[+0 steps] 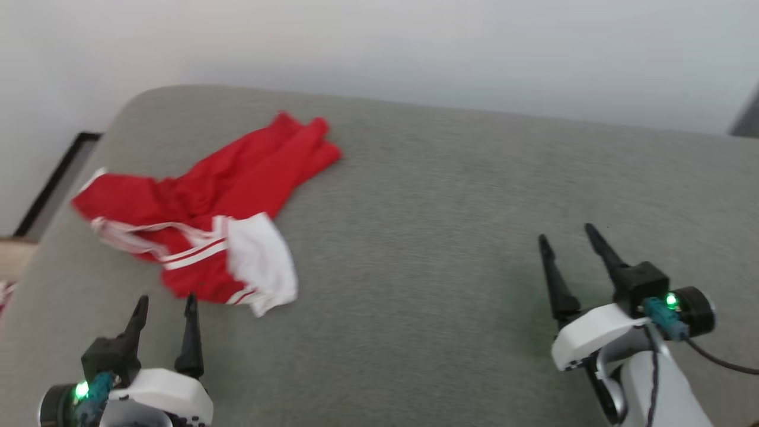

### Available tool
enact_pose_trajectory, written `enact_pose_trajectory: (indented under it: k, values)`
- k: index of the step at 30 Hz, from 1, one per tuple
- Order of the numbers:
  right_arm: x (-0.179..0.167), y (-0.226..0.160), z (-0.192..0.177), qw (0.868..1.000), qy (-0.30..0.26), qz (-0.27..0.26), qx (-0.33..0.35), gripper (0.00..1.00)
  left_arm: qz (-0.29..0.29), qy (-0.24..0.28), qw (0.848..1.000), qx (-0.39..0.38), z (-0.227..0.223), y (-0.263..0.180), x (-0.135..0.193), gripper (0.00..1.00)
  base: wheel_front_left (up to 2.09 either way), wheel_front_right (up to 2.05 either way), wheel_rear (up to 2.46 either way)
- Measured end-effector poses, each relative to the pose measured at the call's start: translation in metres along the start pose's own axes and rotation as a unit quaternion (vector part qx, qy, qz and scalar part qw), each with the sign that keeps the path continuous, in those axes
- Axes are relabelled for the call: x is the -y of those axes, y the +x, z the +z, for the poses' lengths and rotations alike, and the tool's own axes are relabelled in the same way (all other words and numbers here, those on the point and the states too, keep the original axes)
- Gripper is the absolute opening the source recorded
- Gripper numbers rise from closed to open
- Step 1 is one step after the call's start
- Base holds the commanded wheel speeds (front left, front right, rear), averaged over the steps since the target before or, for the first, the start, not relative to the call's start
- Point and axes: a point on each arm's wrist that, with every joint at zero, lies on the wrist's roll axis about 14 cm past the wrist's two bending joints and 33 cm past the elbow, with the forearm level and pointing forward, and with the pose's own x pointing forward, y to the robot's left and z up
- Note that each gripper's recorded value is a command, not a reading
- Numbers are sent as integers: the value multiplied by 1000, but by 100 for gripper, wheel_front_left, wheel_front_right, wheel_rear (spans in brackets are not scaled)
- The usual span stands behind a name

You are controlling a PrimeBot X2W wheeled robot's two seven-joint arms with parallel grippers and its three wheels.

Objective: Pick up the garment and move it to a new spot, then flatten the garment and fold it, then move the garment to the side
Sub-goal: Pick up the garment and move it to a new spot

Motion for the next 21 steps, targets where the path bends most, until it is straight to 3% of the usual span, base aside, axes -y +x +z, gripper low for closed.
enact_pose_trajectory:
  k: [7,13,16,21]
  values:
    - [-84,25,0,994,19,112,-1,100,93,-11,996,-1,-5,-47,-51,100,0,0,0]
    - [-145,30,1,981,24,195,-3,100,170,-23,985,5,-5,-88,-89,100,0,0,0]
    - [-164,34,4,975,26,219,1,100,193,-26,981,6,-6,-102,-99,100,0,0,0]
    - [-166,37,1,975,31,221,-3,100,194,-27,981,4,-7,-102,-97,100,0,0,0]
